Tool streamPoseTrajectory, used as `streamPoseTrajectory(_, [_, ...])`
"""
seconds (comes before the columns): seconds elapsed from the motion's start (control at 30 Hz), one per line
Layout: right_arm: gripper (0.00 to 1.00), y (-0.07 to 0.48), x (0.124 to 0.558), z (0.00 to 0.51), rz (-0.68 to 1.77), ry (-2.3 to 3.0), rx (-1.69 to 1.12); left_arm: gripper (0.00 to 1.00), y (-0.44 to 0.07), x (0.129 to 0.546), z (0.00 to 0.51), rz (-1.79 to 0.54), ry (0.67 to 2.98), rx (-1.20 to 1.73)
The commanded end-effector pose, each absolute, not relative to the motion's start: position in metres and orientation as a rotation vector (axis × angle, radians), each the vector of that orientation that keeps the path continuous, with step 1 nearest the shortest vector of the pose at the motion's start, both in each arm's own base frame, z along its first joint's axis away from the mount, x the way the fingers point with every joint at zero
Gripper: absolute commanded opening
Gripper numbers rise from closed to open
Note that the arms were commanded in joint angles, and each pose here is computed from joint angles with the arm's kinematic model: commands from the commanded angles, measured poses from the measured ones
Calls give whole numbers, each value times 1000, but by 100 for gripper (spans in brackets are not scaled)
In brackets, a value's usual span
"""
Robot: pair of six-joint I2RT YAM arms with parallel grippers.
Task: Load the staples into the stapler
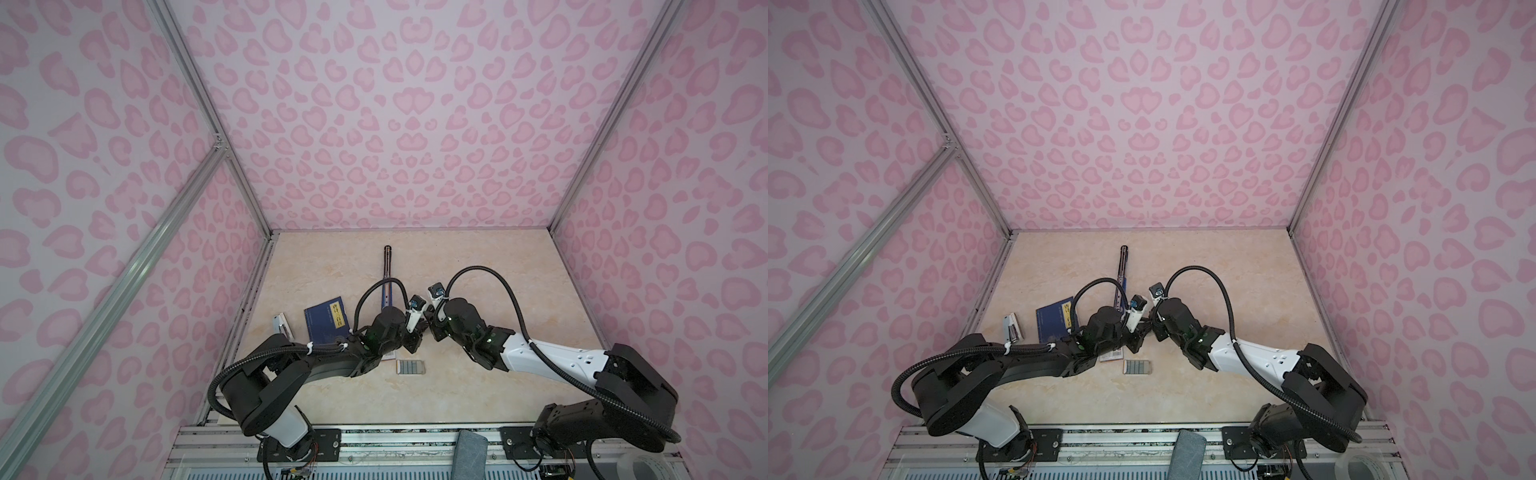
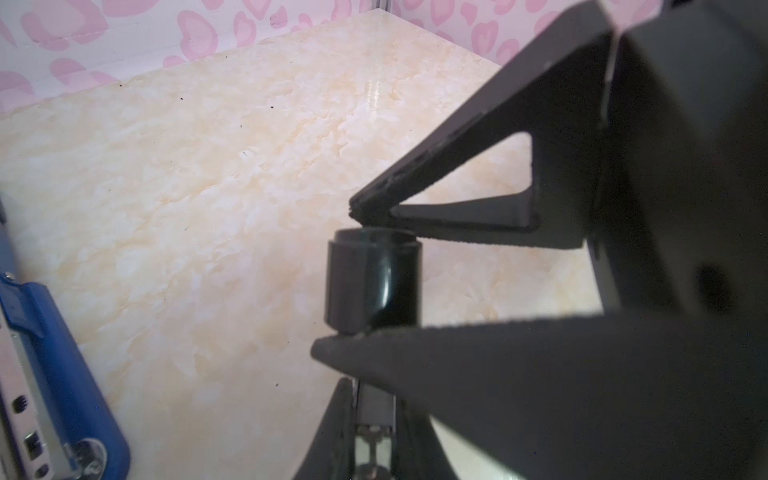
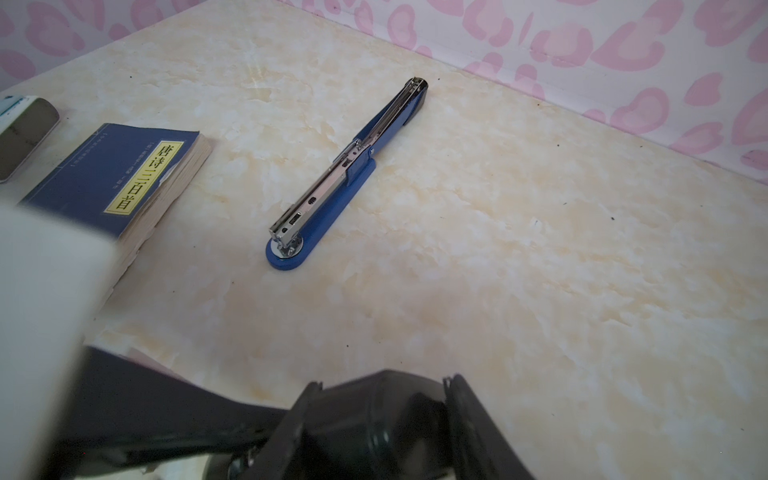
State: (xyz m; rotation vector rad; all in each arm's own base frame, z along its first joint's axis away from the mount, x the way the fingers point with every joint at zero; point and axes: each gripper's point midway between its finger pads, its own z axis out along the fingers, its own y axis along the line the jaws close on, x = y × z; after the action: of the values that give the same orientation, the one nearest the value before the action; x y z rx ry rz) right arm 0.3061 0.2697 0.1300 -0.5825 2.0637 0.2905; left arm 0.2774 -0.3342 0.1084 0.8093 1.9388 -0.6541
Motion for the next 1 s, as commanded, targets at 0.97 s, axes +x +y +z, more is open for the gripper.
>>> streamPoseTrajectory(0.97, [59, 183, 267, 126, 335, 2066, -303, 11, -345, 311, 79, -498, 1927, 812])
